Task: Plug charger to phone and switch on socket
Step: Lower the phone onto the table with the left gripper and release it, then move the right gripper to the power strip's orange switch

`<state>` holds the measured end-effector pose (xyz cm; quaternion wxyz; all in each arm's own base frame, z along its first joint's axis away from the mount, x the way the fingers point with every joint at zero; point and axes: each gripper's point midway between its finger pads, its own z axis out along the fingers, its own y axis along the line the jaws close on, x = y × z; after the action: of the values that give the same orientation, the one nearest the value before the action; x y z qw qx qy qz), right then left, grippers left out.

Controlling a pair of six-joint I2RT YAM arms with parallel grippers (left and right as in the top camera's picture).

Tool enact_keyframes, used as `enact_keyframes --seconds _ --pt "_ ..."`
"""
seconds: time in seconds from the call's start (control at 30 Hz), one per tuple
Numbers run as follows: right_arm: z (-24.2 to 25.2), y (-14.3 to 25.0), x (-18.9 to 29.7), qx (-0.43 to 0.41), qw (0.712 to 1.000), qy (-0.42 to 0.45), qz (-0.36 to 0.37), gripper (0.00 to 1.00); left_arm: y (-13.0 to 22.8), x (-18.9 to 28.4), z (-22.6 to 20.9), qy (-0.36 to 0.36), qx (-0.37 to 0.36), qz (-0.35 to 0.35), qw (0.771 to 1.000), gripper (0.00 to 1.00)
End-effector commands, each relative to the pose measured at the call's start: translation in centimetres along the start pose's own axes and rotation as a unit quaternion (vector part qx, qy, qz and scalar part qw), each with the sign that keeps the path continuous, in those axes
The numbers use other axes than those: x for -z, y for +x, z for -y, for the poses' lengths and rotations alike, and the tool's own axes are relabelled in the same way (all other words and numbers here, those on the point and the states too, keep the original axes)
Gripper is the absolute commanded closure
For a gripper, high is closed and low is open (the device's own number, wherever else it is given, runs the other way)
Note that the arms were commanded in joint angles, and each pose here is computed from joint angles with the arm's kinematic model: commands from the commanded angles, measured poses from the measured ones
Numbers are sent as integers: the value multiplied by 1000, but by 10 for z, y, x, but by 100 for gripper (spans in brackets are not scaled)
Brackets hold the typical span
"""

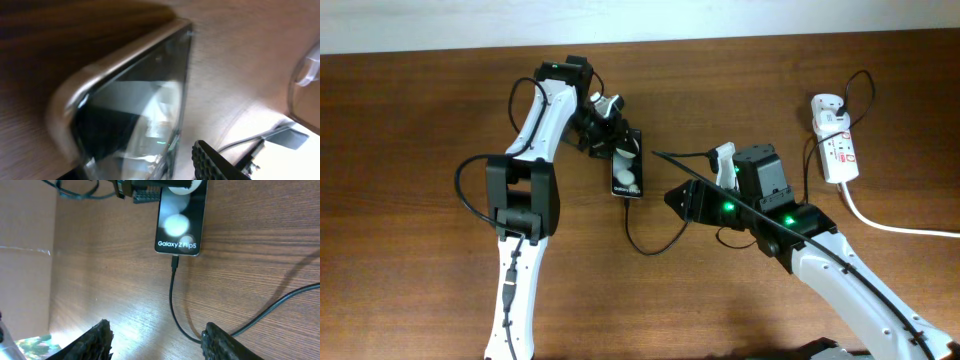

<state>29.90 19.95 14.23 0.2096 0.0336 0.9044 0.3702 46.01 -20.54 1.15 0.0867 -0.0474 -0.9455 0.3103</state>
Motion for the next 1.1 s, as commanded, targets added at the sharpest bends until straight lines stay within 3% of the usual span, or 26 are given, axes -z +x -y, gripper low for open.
enact_keyframes --seconds 0.0,0.23,0.33,0.5,0.53,0.57,0.63,0.77,0.83,1.07 --pt "1 -2 1 14 1000 6 3 39 -1 0 -91 -215 60 7 975 49" --pt "7 0 1 9 1000 19 1 36 -4 10 -108 -270 65 19 960 47" --pt "13 2 1 20 999 33 -3 38 -15 36 -94 -270 57 49 960 48" --pt "24 3 6 18 998 58 -3 58 -36 144 -26 -254 14 184 949 46" --pt "28 2 10 13 998 63 -1 75 -39 175 -5 -247 -3 232 941 46" --pt "33 -1 16 12 997 70 1 85 -39 201 13 -239 -18 272 932 45" --pt "42 -7 31 6 996 87 5 91 -34 234 37 -230 -37 319 919 43" --pt "65 -30 75 -16 991 128 21 96 -16 275 68 -218 -57 367 903 24" --pt "75 -43 97 -26 988 146 36 96 -9 282 73 -217 -59 371 901 3" --pt "126 -97 192 -117 961 207 141 96 0 275 68 -223 -49 348 909 1"
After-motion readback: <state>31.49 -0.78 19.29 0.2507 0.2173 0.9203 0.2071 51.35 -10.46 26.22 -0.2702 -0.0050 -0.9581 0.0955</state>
